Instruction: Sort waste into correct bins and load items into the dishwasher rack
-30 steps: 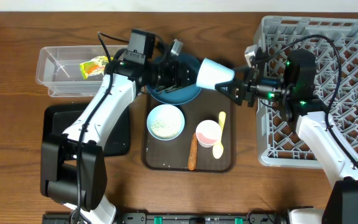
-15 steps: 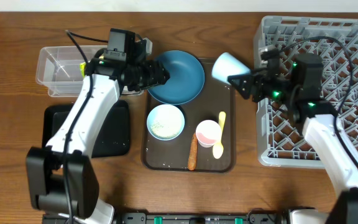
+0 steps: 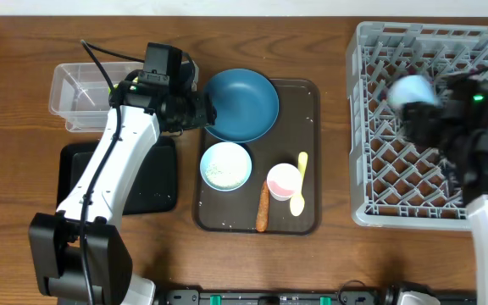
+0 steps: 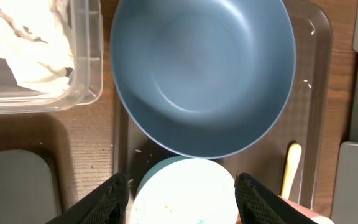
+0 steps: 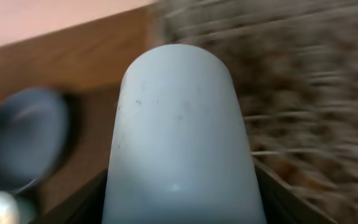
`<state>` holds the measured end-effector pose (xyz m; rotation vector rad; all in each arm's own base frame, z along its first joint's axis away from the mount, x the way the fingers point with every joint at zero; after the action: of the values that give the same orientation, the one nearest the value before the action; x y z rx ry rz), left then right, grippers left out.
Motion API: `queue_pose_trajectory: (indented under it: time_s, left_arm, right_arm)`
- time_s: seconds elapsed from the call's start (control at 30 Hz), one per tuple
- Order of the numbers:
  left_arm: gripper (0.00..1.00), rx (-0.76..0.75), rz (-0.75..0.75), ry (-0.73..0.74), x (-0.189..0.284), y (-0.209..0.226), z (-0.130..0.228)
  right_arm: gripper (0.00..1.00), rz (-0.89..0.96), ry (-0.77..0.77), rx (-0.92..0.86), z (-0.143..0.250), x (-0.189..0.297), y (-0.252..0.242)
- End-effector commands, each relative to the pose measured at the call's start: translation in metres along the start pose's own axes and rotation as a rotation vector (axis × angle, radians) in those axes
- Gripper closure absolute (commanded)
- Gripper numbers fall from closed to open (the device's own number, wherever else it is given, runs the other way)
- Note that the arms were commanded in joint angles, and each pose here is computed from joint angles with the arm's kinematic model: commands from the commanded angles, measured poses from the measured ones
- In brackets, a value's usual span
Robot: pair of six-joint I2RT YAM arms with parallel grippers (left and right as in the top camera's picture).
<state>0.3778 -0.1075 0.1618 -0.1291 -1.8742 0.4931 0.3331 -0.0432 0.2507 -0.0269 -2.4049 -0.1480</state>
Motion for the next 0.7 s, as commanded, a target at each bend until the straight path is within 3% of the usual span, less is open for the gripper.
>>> queue_pose_trajectory:
  time_s: [0.0, 0.23, 0.67]
  left_arm:
    - [0.43, -0.025, -0.005, -0.039, 0.011, -0.001, -0.006]
    - [0.43, -0.026, -0.004, -0.039, 0.011, -0.002, -0.006]
    - [0.43, -0.026, -0.004, -0.038, 0.011, -0.002, -0.006]
  right_arm:
    - [0.99, 0.293, -0.035, -0.011, -0.022, 0.033, -0.058]
    - [0.99, 0.530, 0.082, -0.109, -0.017, 0.064, -0.134]
    - [0.99, 0.634, 0.390, -0.371, 0.020, 0.052, -0.246]
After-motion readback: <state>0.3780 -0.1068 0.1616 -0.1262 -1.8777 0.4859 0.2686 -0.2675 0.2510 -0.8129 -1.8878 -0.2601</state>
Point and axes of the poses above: each gripper's point midway between its finger pads, its own x axis back along the fingers, its own y axis along the line the jaws close on, z = x × y, the point moved 2 cm from there along x, back along the fingers, and after that the axes turned 9 degrees about x, right-handed, at the moved point
